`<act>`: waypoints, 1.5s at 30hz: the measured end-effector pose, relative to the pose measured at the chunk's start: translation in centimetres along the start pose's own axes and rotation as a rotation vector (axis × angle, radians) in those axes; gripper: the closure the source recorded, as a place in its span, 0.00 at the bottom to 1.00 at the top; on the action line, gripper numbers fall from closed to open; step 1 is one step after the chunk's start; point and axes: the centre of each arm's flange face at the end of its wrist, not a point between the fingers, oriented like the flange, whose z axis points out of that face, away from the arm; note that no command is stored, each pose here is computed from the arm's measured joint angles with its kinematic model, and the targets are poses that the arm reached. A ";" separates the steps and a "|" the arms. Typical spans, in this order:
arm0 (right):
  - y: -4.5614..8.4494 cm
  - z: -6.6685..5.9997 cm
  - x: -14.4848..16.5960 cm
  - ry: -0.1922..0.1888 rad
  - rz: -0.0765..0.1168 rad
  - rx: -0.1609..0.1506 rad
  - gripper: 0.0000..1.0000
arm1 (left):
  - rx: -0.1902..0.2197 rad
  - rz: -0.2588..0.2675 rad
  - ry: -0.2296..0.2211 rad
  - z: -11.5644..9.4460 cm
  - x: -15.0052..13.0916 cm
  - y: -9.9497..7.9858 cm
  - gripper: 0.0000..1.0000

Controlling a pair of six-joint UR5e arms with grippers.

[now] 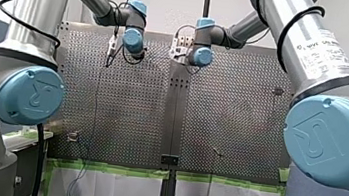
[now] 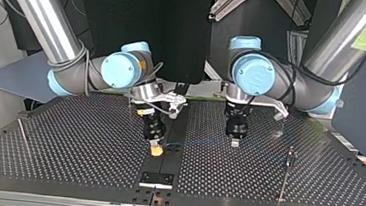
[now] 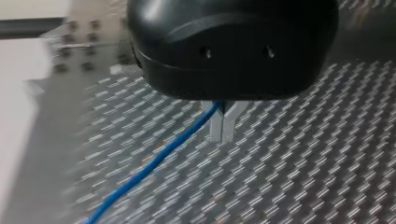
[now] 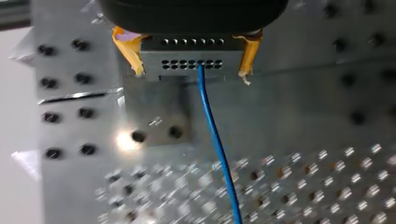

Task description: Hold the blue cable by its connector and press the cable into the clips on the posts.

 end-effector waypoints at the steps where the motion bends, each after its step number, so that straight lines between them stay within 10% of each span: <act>1: 0.2 -0.2 -0.4 -0.007 -0.001 -0.009 1.00 | 0.003 0.003 0.010 -0.2 1.0 -0.8 1.00; 10: 1.2 -1.5 -3.9 -0.034 -0.014 -0.062 1.00 | 0.063 0.018 0.070 -1.9 7.9 -5.7 1.00; 31: 3.4 -4.5 -10.4 -0.033 -0.075 -0.181 1.00 | 0.127 0.028 0.110 -3.8 18.6 -9.3 1.00; 45: 6.1 -8.1 -21.7 -0.131 -0.077 -0.232 1.00 | 0.137 0.012 0.102 -3.8 19.3 -10.0 1.00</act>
